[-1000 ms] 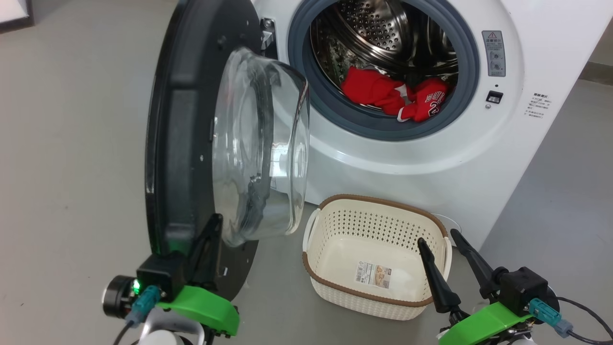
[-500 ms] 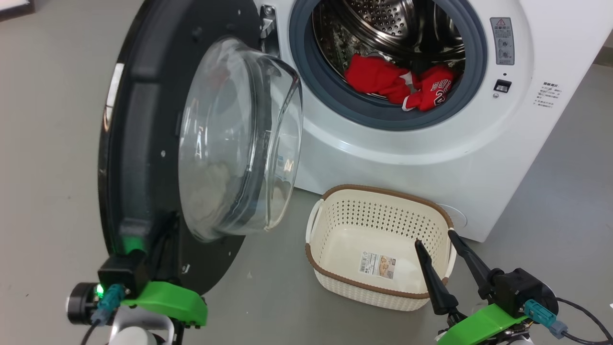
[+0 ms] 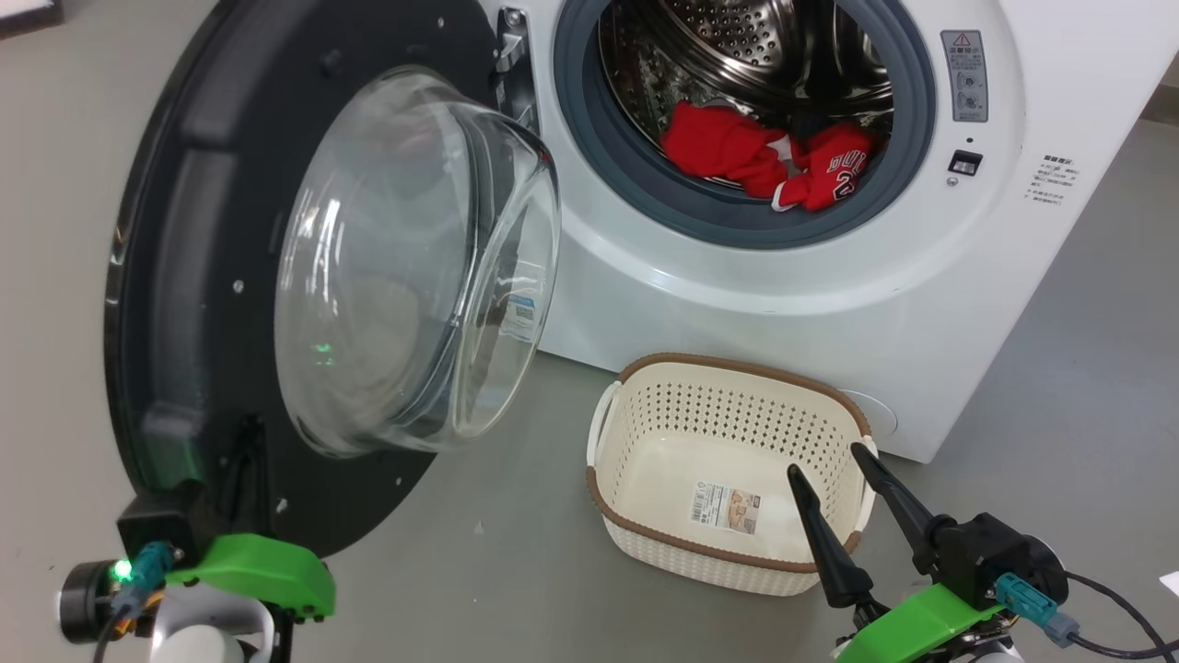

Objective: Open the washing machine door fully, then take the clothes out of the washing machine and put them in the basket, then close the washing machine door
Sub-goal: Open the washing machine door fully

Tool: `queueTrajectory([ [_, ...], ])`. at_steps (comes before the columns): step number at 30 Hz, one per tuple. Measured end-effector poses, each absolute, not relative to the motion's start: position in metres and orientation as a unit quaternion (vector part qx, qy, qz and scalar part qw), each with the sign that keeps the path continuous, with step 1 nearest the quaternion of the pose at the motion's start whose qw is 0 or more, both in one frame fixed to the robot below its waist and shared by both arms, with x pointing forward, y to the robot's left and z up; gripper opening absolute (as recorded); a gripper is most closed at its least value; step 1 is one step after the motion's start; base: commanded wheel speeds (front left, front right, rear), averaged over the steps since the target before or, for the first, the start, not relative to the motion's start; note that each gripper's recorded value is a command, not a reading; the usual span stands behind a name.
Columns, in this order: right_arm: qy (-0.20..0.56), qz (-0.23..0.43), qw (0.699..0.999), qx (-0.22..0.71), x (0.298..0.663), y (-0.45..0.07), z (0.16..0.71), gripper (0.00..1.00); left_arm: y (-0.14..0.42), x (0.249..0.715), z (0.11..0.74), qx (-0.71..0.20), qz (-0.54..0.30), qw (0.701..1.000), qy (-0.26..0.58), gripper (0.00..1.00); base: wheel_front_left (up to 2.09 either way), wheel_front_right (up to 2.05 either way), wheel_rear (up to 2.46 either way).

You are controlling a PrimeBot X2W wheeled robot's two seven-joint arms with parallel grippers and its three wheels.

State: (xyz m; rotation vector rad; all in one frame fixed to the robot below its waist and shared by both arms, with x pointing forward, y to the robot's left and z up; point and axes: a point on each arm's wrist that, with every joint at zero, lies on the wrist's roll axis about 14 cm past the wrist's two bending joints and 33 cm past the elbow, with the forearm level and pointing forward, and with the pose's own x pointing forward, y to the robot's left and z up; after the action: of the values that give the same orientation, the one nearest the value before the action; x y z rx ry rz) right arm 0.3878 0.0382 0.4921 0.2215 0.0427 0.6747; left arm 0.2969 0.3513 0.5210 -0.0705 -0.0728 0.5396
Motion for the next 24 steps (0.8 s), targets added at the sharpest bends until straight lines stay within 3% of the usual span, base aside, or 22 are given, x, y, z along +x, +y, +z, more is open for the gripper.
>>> queueTrajectory([
  [24, 0.043, 0.347, 0.932, 0.096, 0.392, 0.047, 0.481, 1.0, 0.414, 0.292, 0.532, -0.027, 0.357, 0.933, -0.042, 0.0, 0.0, 0.0, 0.0],
])
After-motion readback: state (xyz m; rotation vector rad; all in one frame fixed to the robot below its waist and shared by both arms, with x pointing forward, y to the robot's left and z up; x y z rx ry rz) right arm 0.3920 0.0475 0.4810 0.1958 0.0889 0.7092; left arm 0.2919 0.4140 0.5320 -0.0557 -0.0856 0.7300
